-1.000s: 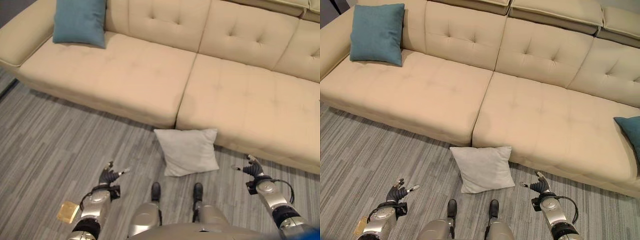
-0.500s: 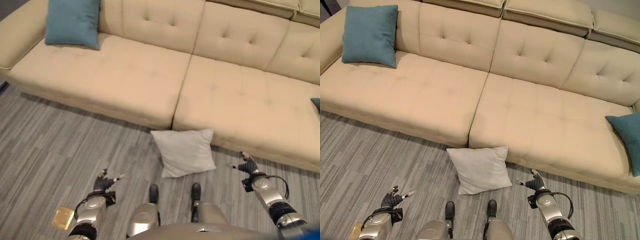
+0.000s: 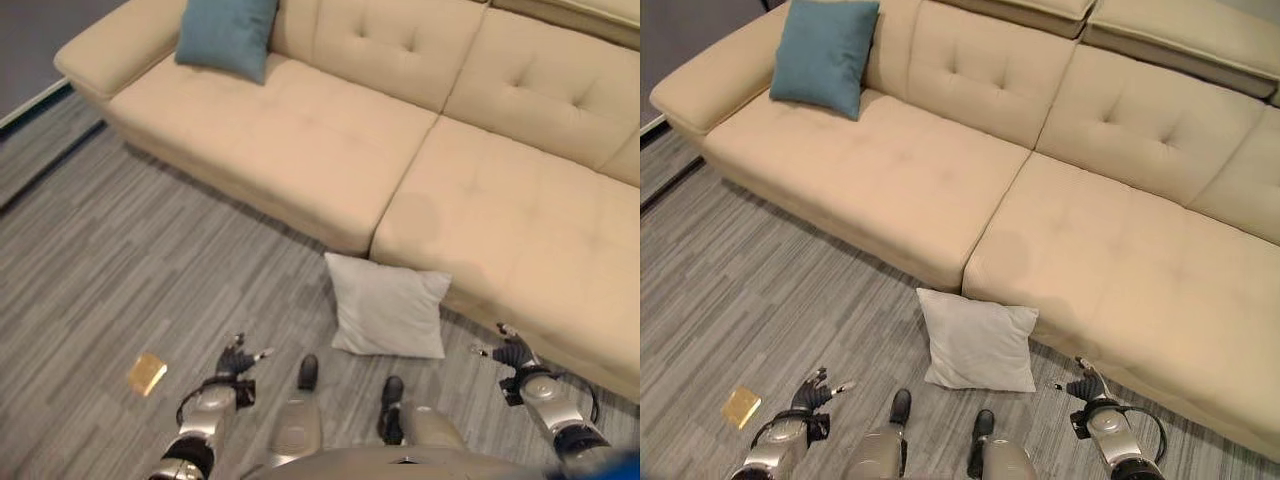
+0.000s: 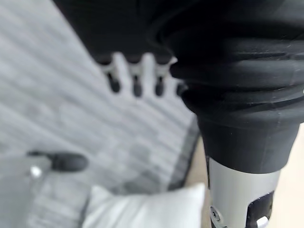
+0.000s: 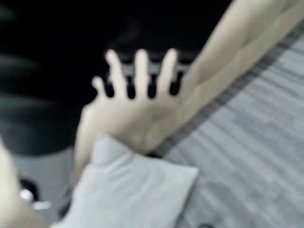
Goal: Pick up all the scattered cushions and arrange them neatly on the sofa.
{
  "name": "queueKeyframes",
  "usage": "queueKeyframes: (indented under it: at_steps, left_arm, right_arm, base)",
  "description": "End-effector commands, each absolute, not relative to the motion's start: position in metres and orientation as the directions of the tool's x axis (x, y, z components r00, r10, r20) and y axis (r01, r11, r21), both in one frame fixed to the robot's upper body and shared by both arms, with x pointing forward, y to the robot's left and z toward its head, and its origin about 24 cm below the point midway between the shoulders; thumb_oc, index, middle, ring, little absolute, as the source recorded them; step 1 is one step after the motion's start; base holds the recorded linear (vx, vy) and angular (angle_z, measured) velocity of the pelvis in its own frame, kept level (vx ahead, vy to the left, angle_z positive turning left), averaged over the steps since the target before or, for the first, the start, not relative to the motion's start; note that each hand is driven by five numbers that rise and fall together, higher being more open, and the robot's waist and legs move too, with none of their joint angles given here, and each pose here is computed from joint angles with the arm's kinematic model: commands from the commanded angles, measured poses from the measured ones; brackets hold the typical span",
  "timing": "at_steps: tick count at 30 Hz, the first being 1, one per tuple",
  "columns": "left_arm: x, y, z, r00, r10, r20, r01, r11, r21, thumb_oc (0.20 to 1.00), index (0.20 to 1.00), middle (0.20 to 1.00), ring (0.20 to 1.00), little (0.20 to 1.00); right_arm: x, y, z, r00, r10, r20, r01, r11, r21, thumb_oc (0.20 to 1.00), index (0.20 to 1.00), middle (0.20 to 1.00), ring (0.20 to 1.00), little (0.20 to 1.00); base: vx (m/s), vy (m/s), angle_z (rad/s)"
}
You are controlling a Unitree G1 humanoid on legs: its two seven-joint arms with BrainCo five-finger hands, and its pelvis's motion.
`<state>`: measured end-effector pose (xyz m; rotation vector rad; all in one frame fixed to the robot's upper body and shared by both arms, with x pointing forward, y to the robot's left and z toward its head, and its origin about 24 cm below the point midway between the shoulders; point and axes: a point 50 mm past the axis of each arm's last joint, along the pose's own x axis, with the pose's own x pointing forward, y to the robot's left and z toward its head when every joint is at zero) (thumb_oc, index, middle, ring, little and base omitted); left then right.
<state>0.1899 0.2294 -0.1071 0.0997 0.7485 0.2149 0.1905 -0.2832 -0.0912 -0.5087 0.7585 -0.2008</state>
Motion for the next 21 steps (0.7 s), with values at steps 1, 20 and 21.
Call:
queueKeyframes:
  at_steps: [1, 20, 21]
  left_arm:
    - [0.200, 0.247, -0.095, 0.746, 0.268, -0.610, -0.168, 0.962, 0.217, 1.000, 1.000, 1.000, 1.000, 1.000]
    - [0.177, 0.272, -0.099, 0.689, 0.366, -0.626, -0.269, 0.931, 0.248, 1.000, 1.000, 1.000, 1.000, 1.000]
    - [0.175, 0.270, -0.101, 0.684, 0.362, -0.633, -0.267, 0.932, 0.244, 1.000, 1.000, 1.000, 1.000, 1.000]
  right_arm:
    - [0.211, -0.279, -0.077, 0.778, -0.341, -0.528, 0.039, 0.865, -0.501, 1.000, 1.000, 1.000, 1.000, 1.000]
    - [0.232, -0.254, -0.072, 0.822, -0.244, -0.515, -0.052, 0.868, -0.494, 1.000, 1.000, 1.000, 1.000, 1.000]
    - [0.232, -0.254, -0.072, 0.823, -0.240, -0.515, -0.056, 0.868, -0.494, 1.000, 1.000, 1.000, 1.000, 1.000]
  base:
    - [0.15, 0.135, 0.83]
    - [0.13, 0.078, -0.28]
    - [0.14, -0.106, 0.46]
